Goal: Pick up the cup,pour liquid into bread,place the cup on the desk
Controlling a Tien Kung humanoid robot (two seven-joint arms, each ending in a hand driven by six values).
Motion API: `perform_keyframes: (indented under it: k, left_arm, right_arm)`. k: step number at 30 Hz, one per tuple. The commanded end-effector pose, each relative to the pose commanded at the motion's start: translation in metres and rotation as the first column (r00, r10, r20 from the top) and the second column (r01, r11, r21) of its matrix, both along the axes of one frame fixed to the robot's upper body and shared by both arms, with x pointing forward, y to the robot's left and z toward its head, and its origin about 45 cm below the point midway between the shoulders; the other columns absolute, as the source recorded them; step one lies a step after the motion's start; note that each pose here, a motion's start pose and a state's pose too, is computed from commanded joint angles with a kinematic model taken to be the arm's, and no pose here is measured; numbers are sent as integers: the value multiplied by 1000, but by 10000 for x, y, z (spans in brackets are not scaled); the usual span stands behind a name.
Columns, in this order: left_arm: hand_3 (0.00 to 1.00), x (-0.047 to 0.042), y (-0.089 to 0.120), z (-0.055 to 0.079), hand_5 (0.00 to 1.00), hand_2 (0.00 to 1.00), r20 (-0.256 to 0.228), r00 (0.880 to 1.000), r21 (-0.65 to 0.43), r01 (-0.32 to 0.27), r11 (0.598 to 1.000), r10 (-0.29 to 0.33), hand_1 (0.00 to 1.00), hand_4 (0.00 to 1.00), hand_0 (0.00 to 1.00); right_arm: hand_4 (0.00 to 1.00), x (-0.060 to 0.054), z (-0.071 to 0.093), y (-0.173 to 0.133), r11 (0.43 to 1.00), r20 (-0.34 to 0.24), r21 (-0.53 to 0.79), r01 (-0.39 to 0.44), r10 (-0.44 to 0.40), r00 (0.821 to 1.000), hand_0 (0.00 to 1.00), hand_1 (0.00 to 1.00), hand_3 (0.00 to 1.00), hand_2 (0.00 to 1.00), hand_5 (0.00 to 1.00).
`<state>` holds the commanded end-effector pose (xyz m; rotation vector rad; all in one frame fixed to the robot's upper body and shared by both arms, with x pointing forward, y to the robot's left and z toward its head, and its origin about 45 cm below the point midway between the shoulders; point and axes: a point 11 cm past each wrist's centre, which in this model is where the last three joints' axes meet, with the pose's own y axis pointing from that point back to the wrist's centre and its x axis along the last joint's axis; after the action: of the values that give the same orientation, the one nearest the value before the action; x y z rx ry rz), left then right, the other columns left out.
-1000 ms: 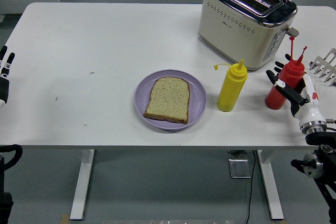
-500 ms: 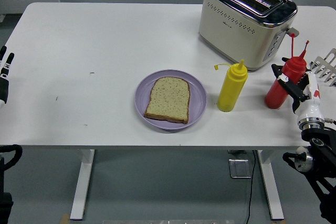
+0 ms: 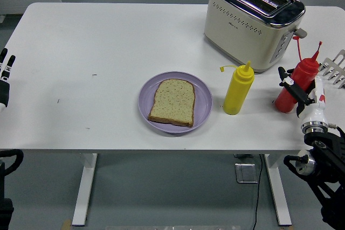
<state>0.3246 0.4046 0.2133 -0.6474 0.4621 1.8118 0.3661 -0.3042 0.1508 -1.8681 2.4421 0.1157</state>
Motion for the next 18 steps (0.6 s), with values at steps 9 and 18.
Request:
perform_keyframes:
  k: [9, 18]
  left_arm:
    - [764, -6, -1, -10, 998, 877, -3, 1000, 0, 0, 1000, 0, 857, 659, 839]
    - [763, -11, 8, -12, 998, 876, -3, 1000, -1, -3, 1000, 3, 857, 659, 840]
  right_arm:
    - [821, 26, 94, -55, 997, 57, 8, 81, -81, 995, 81, 138, 267, 256, 169]
    - [812, 33, 228, -99, 995, 97, 48, 93, -97, 991, 2, 12, 256, 152, 164]
